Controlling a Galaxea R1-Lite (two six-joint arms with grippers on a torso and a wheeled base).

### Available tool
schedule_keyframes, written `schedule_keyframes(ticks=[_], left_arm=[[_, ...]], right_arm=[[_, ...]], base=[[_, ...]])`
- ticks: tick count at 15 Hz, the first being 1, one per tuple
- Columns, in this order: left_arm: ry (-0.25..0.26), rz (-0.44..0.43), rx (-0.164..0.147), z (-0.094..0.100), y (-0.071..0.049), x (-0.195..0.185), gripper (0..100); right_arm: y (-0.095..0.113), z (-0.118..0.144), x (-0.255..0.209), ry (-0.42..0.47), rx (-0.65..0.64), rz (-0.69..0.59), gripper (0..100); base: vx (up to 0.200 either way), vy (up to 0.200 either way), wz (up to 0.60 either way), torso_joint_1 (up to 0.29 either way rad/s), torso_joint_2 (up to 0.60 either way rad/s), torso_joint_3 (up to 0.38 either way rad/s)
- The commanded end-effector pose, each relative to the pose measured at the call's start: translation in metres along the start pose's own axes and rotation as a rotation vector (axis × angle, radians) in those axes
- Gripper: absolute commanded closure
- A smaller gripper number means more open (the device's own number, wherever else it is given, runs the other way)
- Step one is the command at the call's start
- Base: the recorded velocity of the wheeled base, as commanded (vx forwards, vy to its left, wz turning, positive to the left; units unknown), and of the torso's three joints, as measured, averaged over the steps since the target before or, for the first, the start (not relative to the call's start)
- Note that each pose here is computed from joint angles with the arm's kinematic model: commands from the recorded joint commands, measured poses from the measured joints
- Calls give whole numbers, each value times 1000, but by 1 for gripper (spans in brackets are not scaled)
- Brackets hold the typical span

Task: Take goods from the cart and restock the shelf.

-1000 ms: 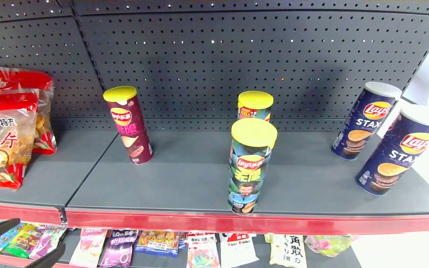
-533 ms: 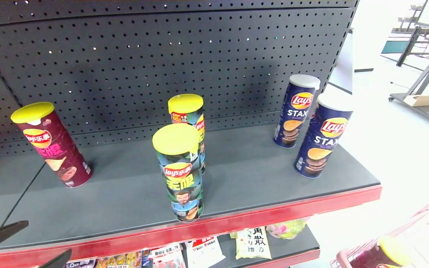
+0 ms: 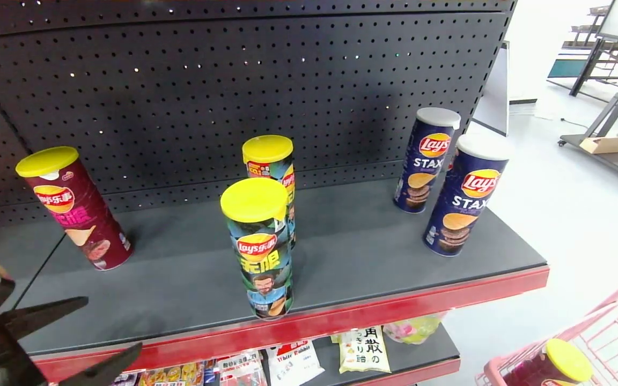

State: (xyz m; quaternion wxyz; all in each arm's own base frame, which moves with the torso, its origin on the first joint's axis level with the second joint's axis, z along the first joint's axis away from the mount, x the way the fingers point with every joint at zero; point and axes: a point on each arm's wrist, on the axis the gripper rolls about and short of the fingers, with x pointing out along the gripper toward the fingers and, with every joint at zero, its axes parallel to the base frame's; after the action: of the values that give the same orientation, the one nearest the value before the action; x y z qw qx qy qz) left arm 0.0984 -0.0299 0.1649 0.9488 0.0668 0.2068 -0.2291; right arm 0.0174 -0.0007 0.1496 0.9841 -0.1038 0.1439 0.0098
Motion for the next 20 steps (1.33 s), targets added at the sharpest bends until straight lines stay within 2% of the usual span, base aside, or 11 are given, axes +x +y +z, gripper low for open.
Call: schedule_keyframes(ticks=[1, 3, 6, 9, 10, 13, 18, 20], left_arm=[[78, 49, -8, 9, 6, 45, 0], [92, 52, -2, 14, -3, 64, 0], [146, 84, -37, 10, -15, 78, 0], [176, 93, -34, 8, -17, 85, 0], [203, 105, -31, 5, -17, 94, 0], [186, 115, -22, 6, -20, 112, 0], [180, 87, -1, 11, -31, 132, 0], [177, 87, -2, 15, -32, 138, 0]], right_arm=[[0, 0, 1, 10, -1, 5, 0], [0, 0, 2, 13, 0, 7, 0], [0, 1, 3, 20, -1, 10, 0], [0, 0, 4, 25, 0, 11, 0], [1, 0, 4, 28, 0, 11, 0], [0, 2, 6, 35, -2, 14, 0], [0, 2, 5, 34, 2, 12, 0], [0, 2, 5, 34, 2, 12, 0]], base=[[0, 0, 0, 0, 0, 0], [0, 0, 0, 0, 0, 0], [0, 0, 0, 0, 0, 0], [0, 0, 0, 0, 0, 0], [0, 0, 0, 0, 0, 0], [0, 0, 0, 0, 0, 0], [0, 0, 0, 0, 0, 0], [0, 0, 0, 0, 0, 0]])
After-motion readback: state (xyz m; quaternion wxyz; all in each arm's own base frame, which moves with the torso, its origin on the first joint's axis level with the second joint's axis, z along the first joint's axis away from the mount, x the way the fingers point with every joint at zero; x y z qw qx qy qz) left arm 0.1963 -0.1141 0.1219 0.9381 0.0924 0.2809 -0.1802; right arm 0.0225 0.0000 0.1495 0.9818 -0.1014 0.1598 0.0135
